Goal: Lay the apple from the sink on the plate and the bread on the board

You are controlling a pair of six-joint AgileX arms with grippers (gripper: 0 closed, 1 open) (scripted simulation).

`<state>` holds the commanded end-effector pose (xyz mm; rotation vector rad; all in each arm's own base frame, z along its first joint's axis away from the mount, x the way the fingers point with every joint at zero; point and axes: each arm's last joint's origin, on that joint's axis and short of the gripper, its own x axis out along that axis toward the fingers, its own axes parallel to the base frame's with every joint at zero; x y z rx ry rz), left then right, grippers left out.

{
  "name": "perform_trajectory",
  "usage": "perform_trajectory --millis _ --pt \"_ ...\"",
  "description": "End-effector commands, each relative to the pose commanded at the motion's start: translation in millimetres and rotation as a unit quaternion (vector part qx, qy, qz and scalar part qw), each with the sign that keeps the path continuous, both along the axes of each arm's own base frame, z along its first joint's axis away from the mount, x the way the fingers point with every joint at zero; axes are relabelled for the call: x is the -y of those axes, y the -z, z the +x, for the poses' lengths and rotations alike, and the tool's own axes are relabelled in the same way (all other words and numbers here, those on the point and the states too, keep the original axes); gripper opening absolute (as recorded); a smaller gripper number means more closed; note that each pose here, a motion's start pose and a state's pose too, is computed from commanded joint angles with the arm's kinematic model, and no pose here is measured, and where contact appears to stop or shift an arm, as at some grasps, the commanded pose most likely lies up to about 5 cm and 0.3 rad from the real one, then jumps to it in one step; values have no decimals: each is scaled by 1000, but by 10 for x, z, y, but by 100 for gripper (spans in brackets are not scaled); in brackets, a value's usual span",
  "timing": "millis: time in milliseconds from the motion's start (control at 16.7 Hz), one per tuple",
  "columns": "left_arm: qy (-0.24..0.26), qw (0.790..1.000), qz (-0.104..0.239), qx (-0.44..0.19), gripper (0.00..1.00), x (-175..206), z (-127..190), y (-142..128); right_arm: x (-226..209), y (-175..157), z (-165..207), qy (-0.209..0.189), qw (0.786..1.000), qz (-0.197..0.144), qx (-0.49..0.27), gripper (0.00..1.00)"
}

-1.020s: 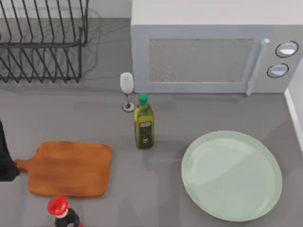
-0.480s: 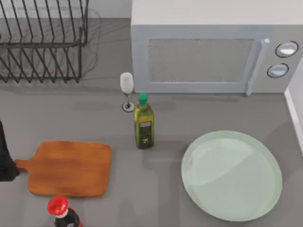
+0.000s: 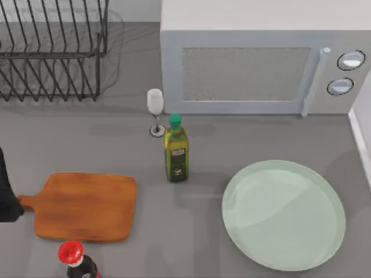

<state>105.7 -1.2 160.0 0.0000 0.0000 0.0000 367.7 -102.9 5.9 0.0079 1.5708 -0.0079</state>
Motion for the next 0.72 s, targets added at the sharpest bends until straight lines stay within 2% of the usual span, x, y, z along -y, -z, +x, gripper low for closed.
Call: perform_trajectory --millis 120,180,600,660,720 --pt "0 1000 0 0 100 0 0 0 0 0 0 0 1000 0 0 2" --pt "0 1000 0 0 100 0 0 0 0 0 0 0 1000 0 0 0" --pt "0 1000 0 0 100 0 0 0 0 0 0 0 1000 0 0 0" --pt "0 1000 0 0 100 0 0 0 8 -287 73 3 1000 0 27 0" --pt "0 1000 0 0 100 0 0 0 9 -298 76 3 1000 0 27 0"
